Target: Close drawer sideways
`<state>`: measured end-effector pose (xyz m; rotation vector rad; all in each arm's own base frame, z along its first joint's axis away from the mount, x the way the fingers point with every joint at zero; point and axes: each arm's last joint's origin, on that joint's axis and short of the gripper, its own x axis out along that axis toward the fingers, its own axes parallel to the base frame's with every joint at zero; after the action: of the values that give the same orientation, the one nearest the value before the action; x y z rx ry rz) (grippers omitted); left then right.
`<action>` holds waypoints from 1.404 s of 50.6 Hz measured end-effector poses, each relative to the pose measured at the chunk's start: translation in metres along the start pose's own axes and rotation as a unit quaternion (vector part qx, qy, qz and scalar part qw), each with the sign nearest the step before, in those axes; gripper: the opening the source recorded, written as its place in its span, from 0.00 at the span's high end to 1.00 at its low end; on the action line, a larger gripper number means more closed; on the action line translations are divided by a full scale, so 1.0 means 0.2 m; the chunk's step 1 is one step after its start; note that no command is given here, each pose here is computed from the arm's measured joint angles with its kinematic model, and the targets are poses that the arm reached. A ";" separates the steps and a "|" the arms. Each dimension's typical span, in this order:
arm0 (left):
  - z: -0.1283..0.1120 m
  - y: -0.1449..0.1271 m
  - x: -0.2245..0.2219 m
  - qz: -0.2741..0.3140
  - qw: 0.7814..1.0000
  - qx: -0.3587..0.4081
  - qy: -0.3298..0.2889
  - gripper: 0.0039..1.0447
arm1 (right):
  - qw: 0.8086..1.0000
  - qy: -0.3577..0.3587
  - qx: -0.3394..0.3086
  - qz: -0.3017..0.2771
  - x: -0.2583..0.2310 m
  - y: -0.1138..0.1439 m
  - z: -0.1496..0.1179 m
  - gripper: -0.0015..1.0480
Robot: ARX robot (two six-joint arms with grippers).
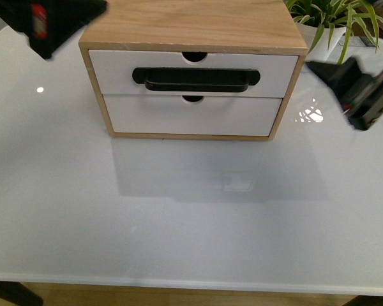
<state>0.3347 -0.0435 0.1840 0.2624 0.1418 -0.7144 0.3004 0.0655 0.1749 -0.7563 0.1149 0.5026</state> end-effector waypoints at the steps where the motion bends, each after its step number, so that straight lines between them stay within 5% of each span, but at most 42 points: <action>1: 0.01 0.01 -0.04 0.014 1.000 -0.014 -0.006 0.08 | 1.000 -0.002 0.018 -0.013 -0.04 -0.01 0.00 0.09; 10: 0.05 0.04 -0.30 0.083 0.987 -0.128 -0.050 0.08 | 0.983 -0.003 0.141 -0.118 -0.32 -0.07 -0.01 0.09; 14: 0.06 0.02 -0.41 0.197 0.969 -0.131 -0.069 0.16 | 0.953 -0.017 0.220 -0.209 -0.41 -0.06 -0.01 0.20; 21: -0.01 -0.10 -0.65 0.352 0.924 -0.131 -0.068 0.43 | 0.912 -0.041 0.329 -0.242 -0.52 0.01 -0.07 0.46; 35: -0.09 -0.30 -0.74 0.349 0.925 -0.132 -0.067 0.96 | 0.900 -0.047 0.360 -0.242 -0.68 0.08 -0.16 0.98; 71: -0.17 -0.52 -0.87 0.349 0.925 -0.129 -0.072 0.99 | 0.899 -0.059 0.359 -0.244 -0.87 0.22 -0.17 0.98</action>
<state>0.1334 0.0002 0.1690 -0.0036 -0.0059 0.0019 0.1307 0.0002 0.1704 -0.0109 -0.0097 0.0019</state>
